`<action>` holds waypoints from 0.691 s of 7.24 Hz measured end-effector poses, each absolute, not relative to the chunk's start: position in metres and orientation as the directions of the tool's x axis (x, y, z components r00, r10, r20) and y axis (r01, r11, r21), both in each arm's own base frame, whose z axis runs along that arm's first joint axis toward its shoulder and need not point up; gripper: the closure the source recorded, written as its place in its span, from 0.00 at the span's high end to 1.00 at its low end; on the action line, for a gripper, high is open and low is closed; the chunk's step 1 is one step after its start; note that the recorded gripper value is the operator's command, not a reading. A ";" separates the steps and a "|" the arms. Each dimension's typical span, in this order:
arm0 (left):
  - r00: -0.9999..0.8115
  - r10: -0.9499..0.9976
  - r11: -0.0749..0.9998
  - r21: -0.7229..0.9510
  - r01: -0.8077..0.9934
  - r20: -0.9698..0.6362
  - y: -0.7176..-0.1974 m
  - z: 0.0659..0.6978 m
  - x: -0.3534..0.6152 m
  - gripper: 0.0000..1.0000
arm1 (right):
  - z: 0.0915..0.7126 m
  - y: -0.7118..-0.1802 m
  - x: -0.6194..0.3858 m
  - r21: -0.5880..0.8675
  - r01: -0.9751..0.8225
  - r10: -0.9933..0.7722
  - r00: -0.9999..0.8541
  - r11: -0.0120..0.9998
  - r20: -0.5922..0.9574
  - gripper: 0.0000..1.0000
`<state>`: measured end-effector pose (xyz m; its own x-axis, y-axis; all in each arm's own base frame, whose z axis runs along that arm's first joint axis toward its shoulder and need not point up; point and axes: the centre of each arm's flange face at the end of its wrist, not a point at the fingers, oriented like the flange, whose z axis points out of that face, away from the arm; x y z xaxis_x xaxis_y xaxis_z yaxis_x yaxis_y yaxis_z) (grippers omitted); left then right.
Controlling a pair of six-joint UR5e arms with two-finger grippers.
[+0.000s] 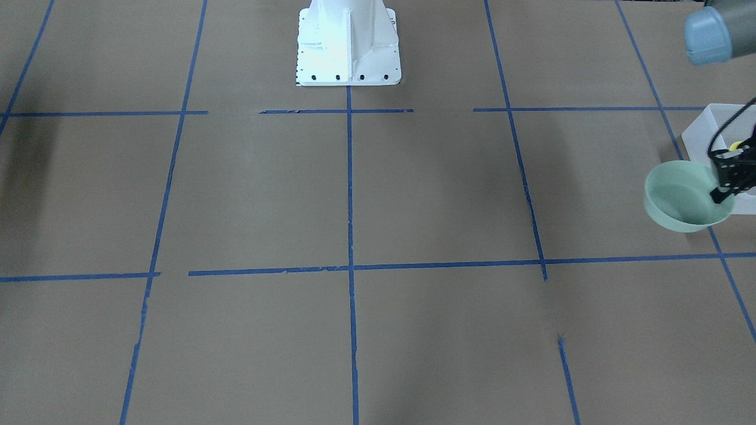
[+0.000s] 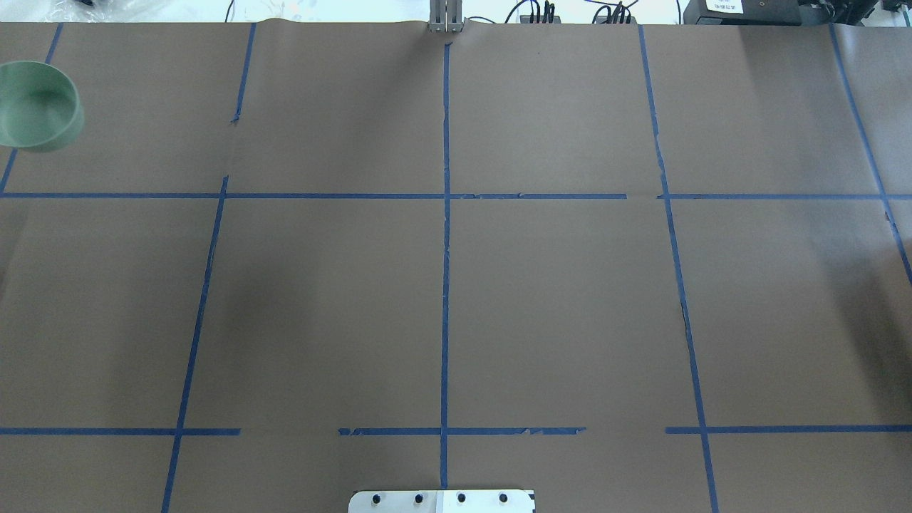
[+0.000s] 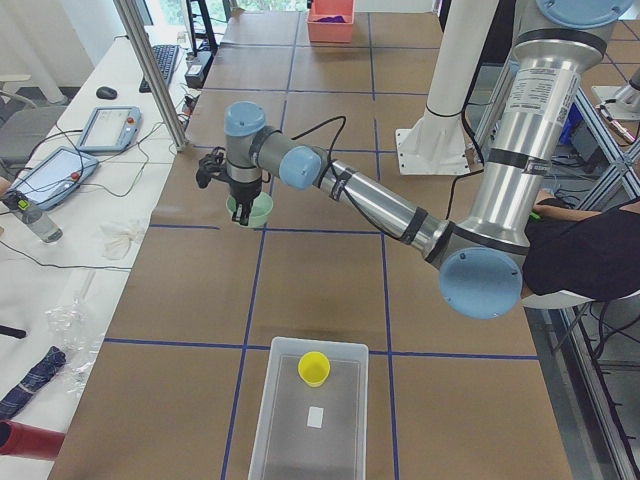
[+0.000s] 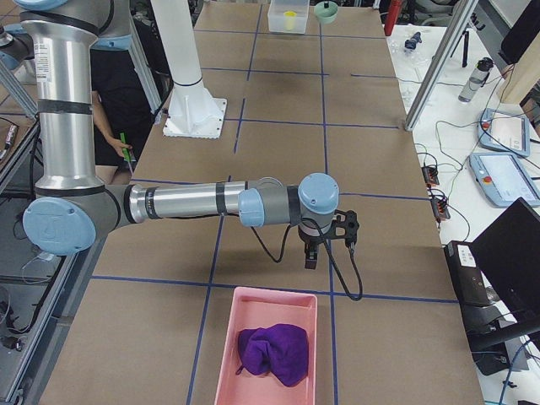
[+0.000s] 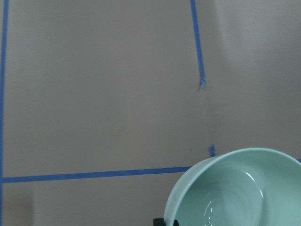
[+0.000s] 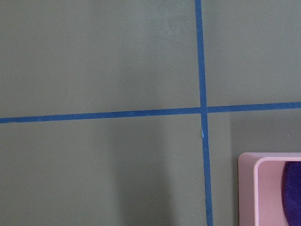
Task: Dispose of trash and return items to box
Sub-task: 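Lift the green bowl with the left gripper and carry it toward the clear bin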
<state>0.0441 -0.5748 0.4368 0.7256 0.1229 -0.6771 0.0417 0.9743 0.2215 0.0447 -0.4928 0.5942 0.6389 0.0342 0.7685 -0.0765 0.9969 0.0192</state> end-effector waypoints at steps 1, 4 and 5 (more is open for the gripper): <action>0.737 0.135 0.973 0.230 0.028 -0.663 -0.581 0.471 0.000 0.00 | 0.599 -0.489 0.049 0.047 -0.054 -0.001 0.645 0.997 0.764 1.00; 0.768 0.075 0.986 0.163 0.038 -0.636 -0.574 0.592 -0.124 0.00 | 0.618 -0.473 0.063 0.052 -0.046 -0.009 0.659 0.998 0.752 1.00; 0.766 0.020 0.994 0.096 0.055 -0.643 -0.563 0.635 -0.143 0.00 | 0.622 -0.469 0.067 0.044 -0.055 0.003 0.659 0.998 0.752 1.00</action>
